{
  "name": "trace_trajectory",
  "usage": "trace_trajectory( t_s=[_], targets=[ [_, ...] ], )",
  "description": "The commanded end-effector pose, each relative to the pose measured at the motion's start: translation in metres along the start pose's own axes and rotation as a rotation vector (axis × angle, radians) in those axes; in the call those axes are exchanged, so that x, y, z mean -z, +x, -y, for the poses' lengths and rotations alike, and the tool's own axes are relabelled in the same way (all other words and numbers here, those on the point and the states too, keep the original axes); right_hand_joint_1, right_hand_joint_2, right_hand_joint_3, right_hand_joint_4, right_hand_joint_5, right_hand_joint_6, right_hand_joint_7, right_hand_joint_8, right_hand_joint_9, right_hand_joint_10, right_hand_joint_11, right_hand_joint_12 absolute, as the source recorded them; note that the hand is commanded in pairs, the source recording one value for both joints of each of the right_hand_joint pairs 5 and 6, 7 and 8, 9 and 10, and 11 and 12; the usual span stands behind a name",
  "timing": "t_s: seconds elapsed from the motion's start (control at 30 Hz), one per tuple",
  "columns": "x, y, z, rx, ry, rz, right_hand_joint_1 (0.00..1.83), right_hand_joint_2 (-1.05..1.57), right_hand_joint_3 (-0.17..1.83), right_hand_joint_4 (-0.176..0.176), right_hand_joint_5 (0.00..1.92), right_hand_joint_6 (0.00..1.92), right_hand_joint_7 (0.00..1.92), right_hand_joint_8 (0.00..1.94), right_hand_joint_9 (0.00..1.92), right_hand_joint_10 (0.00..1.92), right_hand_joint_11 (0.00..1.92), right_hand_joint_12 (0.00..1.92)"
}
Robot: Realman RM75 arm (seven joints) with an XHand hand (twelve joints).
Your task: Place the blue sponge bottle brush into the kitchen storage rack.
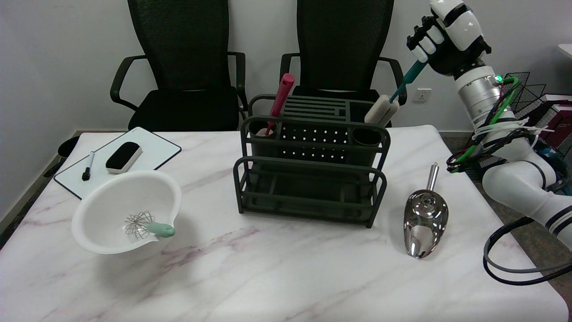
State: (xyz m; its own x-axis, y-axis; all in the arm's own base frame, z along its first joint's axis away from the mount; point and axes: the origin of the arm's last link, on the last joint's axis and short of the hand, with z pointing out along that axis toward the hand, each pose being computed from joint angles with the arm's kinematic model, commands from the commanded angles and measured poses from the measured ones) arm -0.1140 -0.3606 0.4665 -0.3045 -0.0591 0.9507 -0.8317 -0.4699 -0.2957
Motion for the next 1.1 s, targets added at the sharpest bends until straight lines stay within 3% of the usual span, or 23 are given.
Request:
trace_trajectory(
  t_s=[0.03, 1.1],
  targets=[
    [0.003, -0.012, -0.016, 0.006, -0.030, 0.048, 0.86, 1.57, 0.67, 0.000, 1.92, 1.92, 1.92, 1.92, 1.92, 1.92, 1.92, 1.92],
    [0.005, -0.012, -0.041, 0.017, -0.075, 0.040, 0.87, 1.57, 0.63, 0.000, 1.92, 1.92, 1.92, 1.92, 1.92, 1.92, 1.92, 1.92]
  ],
)
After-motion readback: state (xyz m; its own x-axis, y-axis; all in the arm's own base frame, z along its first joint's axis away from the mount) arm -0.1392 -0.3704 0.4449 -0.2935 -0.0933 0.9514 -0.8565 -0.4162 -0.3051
